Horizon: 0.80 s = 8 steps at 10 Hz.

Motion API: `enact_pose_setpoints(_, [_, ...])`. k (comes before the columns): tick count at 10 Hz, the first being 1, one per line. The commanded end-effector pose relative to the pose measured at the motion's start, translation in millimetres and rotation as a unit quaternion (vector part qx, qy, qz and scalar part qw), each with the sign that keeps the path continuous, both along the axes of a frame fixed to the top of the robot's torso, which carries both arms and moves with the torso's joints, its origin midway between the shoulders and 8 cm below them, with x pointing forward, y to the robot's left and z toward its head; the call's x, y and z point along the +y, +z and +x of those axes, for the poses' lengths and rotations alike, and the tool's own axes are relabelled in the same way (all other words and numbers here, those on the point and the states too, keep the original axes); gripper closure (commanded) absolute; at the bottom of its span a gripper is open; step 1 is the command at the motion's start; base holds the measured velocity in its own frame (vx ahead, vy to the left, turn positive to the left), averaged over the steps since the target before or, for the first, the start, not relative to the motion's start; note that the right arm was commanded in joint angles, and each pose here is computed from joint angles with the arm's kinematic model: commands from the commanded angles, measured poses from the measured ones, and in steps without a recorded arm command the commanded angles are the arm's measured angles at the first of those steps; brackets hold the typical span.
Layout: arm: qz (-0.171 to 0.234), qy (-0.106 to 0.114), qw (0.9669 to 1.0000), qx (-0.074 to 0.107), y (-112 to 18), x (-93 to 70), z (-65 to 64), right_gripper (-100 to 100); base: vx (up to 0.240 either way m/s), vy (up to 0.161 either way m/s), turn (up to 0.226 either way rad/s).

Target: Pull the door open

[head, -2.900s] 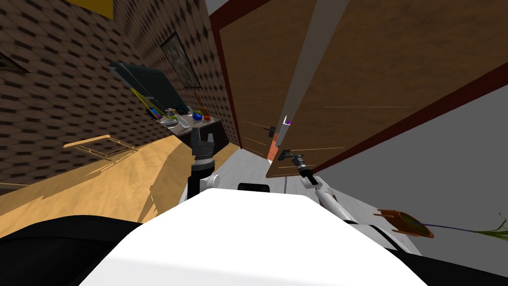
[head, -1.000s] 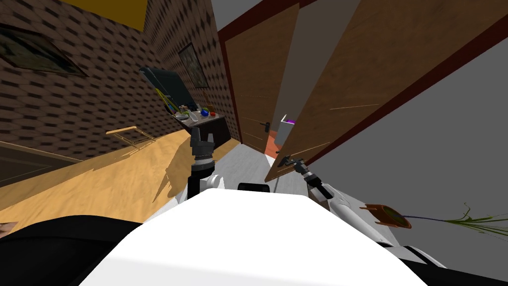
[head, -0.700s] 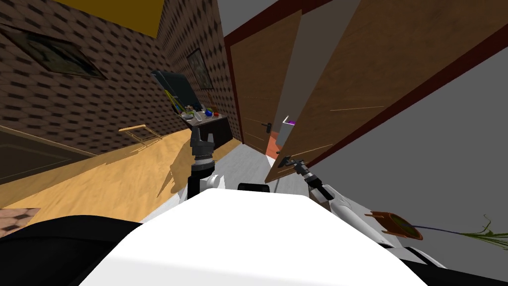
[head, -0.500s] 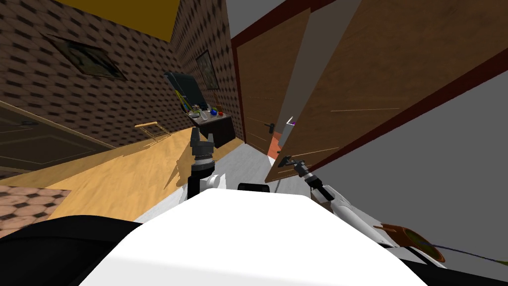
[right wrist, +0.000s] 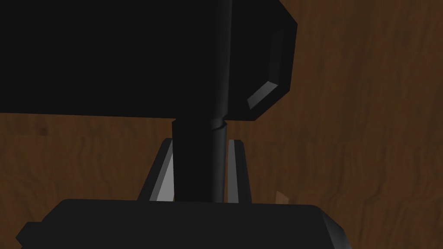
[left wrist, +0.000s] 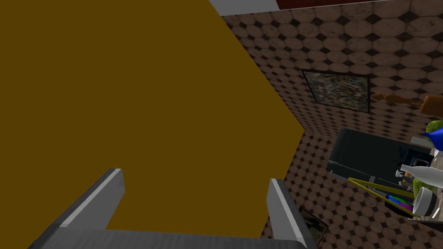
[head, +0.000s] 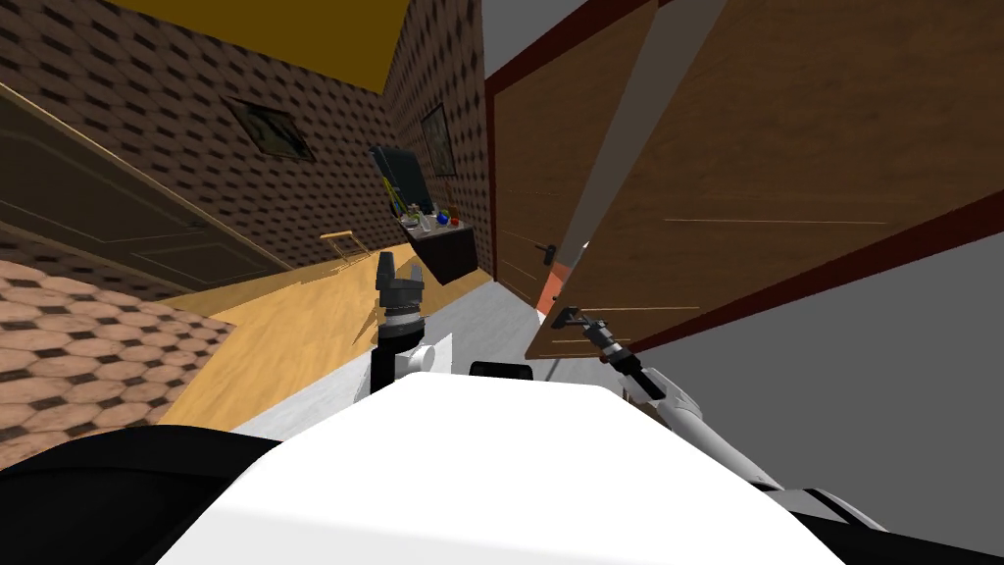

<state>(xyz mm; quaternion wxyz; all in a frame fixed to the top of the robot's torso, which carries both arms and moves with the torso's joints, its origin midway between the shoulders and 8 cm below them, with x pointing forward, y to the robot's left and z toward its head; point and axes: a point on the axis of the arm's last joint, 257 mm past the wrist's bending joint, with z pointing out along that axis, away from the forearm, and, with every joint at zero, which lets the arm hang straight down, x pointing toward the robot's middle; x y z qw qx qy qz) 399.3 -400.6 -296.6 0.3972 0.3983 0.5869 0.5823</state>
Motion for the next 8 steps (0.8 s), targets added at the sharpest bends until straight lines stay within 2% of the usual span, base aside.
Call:
enact_pose_setpoints(1, [0.001, 0.002, 1.0, 0.0, -1.1, -3.4, -3.9, 100, -0.12, -0.082, 0.331])
enact_pose_setpoints(2, [0.001, 0.002, 1.0, 0.0, -0.5, -6.7, -6.0, 100, -0.179, -0.081, 0.245])
enact_pose_setpoints(4, [0.002, 0.003, 1.0, -0.001, 1.1, -12.0, -8.9, 100, -0.193, -0.054, 0.095])
enact_pose_setpoints(6, [0.002, 0.003, 1.0, -0.002, 2.3, -15.9, -10.5, 100, -0.209, -0.042, -0.049])
enact_pose_setpoints(8, [0.002, 0.003, 1.0, -0.002, 3.3, -19.3, -11.6, 100, -0.221, -0.003, -0.133])
